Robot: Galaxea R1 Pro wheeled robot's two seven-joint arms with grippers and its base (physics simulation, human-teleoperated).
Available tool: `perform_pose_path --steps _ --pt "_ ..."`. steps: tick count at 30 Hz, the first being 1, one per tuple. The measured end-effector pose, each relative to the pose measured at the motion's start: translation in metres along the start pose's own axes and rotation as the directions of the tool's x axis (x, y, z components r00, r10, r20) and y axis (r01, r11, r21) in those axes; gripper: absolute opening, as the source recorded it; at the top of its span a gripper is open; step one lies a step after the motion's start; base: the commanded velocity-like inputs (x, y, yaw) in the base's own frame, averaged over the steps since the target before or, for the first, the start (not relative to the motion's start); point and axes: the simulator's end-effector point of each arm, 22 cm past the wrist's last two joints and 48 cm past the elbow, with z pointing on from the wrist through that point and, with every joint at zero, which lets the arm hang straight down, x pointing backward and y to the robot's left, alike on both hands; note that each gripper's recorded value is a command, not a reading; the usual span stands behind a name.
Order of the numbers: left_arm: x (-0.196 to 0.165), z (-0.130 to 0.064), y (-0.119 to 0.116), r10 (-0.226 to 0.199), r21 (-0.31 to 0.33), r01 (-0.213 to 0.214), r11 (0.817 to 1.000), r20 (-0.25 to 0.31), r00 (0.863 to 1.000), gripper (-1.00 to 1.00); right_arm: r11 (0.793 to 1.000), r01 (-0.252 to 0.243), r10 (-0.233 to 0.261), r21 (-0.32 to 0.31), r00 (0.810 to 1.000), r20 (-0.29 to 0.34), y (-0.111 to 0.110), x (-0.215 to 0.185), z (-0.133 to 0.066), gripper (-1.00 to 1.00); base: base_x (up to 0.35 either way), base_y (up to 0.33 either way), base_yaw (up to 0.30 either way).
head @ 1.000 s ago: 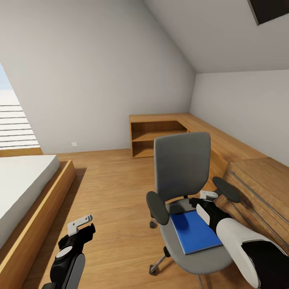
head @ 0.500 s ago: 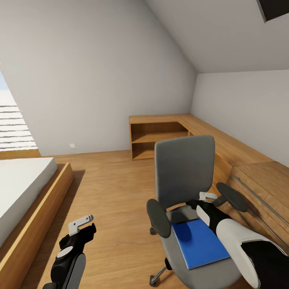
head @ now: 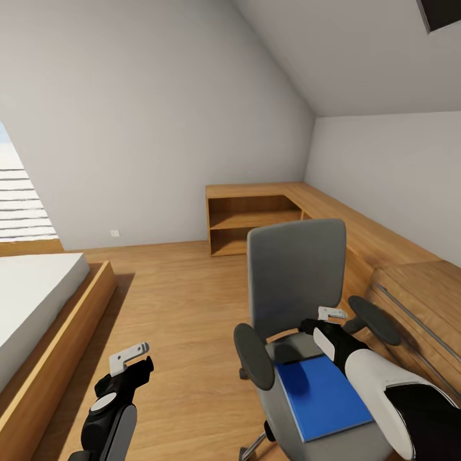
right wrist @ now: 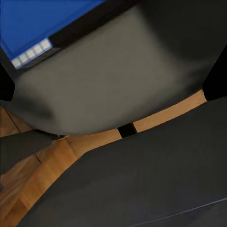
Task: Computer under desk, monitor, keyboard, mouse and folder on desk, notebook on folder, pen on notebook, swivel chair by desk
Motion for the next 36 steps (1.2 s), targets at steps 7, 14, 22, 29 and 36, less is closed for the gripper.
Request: perform_pose_path --steps 7,14,22,29,36 --pt "0.000 0.000 -0.001 -0.003 0.000 0.003 1.000 0.003 1.000 1.00 1.000 0.001 -0.001 0.002 1.000 0.000 -0.001 0.000 0.000 1.00 0.012 0.000 0.000" --pt "0.009 0.006 -0.004 -0.005 0.007 0.004 1.000 0.011 1.000 1.00 1.000 0.002 -0.002 0.002 1.000 -0.001 0.000 0.010 0.008 1.00 0.001 0.000 0.000" --pt "0.022 0.014 -0.003 -0.005 0.008 0.005 1.000 0.012 1.000 1.00 1.000 0.003 -0.003 0.002 1.000 -0.002 0.002 0.023 0.018 1.00 0.000 0.000 0.000" --pt "0.033 0.021 -0.002 -0.005 0.008 0.005 1.000 0.013 1.000 1.00 1.000 0.005 -0.005 0.006 1.000 0.000 0.001 0.033 0.026 1.00 0.000 0.000 0.000" --pt "0.045 0.028 -0.001 -0.005 0.008 0.005 1.000 0.013 1.000 1.00 1.000 0.008 -0.008 0.010 1.000 0.000 0.001 0.044 0.034 1.00 0.000 0.000 0.000"
